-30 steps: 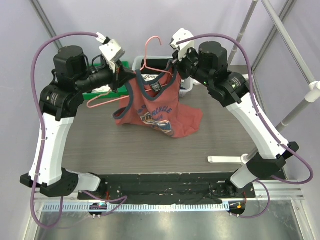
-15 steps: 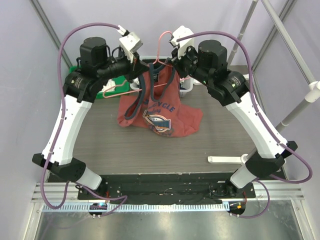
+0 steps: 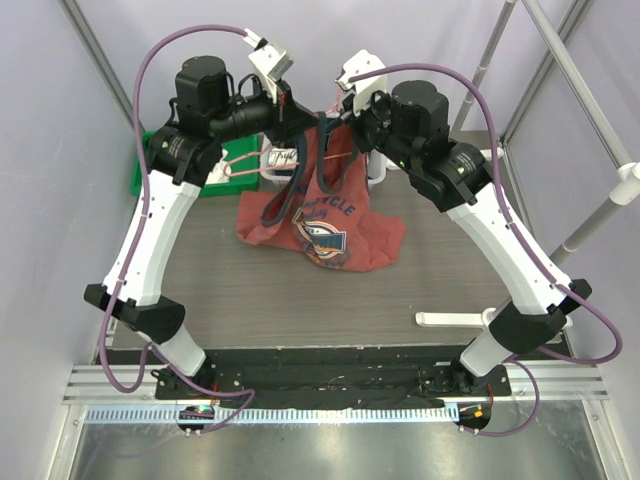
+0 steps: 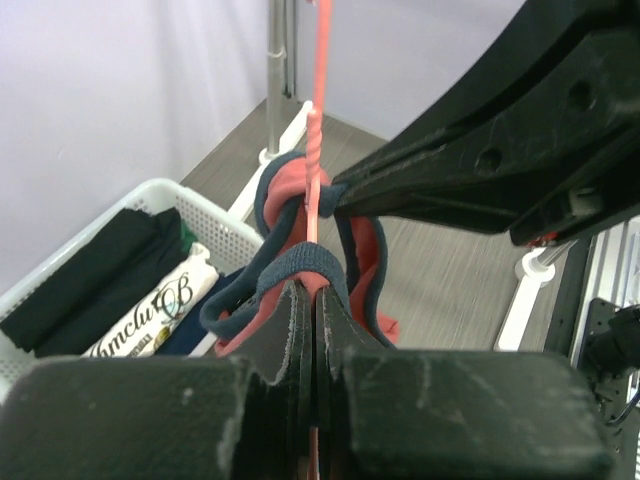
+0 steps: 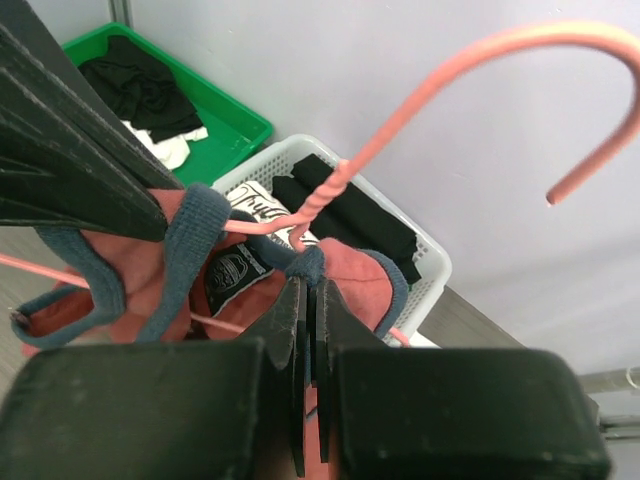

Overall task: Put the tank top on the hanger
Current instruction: Hang the tank top on the hanger.

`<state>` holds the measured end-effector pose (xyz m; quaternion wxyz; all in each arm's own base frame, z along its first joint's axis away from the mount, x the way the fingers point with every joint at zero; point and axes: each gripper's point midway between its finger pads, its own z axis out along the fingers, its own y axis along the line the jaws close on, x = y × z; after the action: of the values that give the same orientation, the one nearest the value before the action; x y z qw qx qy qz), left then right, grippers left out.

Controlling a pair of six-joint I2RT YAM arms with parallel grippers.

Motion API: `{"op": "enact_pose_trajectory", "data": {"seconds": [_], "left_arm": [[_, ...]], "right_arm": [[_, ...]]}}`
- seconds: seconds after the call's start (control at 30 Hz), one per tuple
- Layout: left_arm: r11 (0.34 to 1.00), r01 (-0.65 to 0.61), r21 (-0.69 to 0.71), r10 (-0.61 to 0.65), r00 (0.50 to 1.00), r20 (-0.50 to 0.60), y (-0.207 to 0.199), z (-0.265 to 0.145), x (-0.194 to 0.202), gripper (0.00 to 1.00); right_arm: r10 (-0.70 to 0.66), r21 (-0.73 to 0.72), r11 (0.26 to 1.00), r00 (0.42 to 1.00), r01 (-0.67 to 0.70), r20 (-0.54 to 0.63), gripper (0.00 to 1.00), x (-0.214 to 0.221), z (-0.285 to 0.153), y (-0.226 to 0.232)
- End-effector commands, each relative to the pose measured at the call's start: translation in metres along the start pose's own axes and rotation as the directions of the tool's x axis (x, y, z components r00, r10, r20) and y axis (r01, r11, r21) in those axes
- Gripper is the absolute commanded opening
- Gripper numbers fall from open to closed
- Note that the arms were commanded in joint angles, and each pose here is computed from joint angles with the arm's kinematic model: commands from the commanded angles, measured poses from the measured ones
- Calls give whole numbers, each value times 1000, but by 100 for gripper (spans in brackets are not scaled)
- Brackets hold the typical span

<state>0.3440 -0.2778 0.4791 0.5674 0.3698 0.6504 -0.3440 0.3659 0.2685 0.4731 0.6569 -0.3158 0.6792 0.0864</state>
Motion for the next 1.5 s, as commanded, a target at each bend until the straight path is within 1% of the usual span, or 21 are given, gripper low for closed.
{"op": "enact_pose_trajectory", "data": {"seconds": [0.0,0.17,0.3,0.43,0.47,0.53,0.57,0.67,0.77,0.8,0.87,0.9,0.97,1.0,1.03,1.1,1.13,1.2,1.23,1.27,1.47], "left_arm": [[992,-73,105,52,981,186,-25,-3,-59,0],[991,-63,116,42,982,182,-23,2,-55,0],[991,-61,119,40,985,166,-24,2,-49,0],[996,-69,61,62,992,113,-16,-3,-33,0],[997,-56,51,53,997,60,-13,-2,-15,0],[995,-95,33,95,995,10,-10,-7,2,0],[997,-70,23,71,997,-42,-7,-7,21,0],[998,-70,2,70,993,-94,-6,-12,42,0],[997,-82,-14,80,990,-115,-5,-20,52,0],[997,-75,-10,73,987,-140,-6,-20,64,0],[995,-99,5,98,981,-167,-7,-22,77,0],[996,-91,10,91,978,-189,-9,-24,91,0],[994,-109,17,110,973,-203,-9,-27,102,0],[995,-98,21,100,968,-230,-9,-27,118,0],[995,-99,24,102,968,-231,-9,-27,122,0],[996,-89,30,94,965,-246,-9,-27,135,0],[996,-78,32,84,962,-260,-8,-24,148,0],[997,-68,34,74,961,-268,-6,-22,158,0],[998,-48,35,56,954,-294,-5,-19,176,0],[998,-52,24,56,959,-277,-1,-14,176,0],[999,-44,8,44,961,-273,13,8,211,0]], "right_arm": [[-22,21,1000,998,21,50,1,-13,-7,-3],[-23,25,999,997,21,79,1,-24,-17,-7],[-21,13,1000,997,20,72,1,-21,-15,-4],[-28,-13,1000,999,28,46,1,-9,-11,4],[-34,-32,999,999,34,11,1,8,-7,10],[-30,-49,998,999,29,-16,1,24,-3,18],[-36,-62,998,998,33,-50,1,40,-1,23],[-40,-47,998,996,36,-75,1,55,2,24],[-43,-46,998,995,39,-91,1,64,2,26],[-41,-51,998,995,37,-90,1,65,0,26],[-43,-56,998,993,37,-107,1,75,2,30],[-44,-47,998,993,39,-107,1,77,2,29],[-67,-52,997,987,60,-143,1,97,6,33],[-73,-46,997,986,67,-147,1,102,7,33],[-82,-58,996,980,73,-179,1,119,9,38],[-93,-71,994,976,80,-195,1,133,12,43],[-101,-85,993,968,83,-229,1,151,14,49],[-111,-94,991,963,91,-246,1,166,19,54],[-120,-102,990,955,95,-272,1,180,19,58],[-126,-106,989,950,99,-286,1,189,21,59],[-164,-108,985,921,134,-353,1,225,24,63]]}}
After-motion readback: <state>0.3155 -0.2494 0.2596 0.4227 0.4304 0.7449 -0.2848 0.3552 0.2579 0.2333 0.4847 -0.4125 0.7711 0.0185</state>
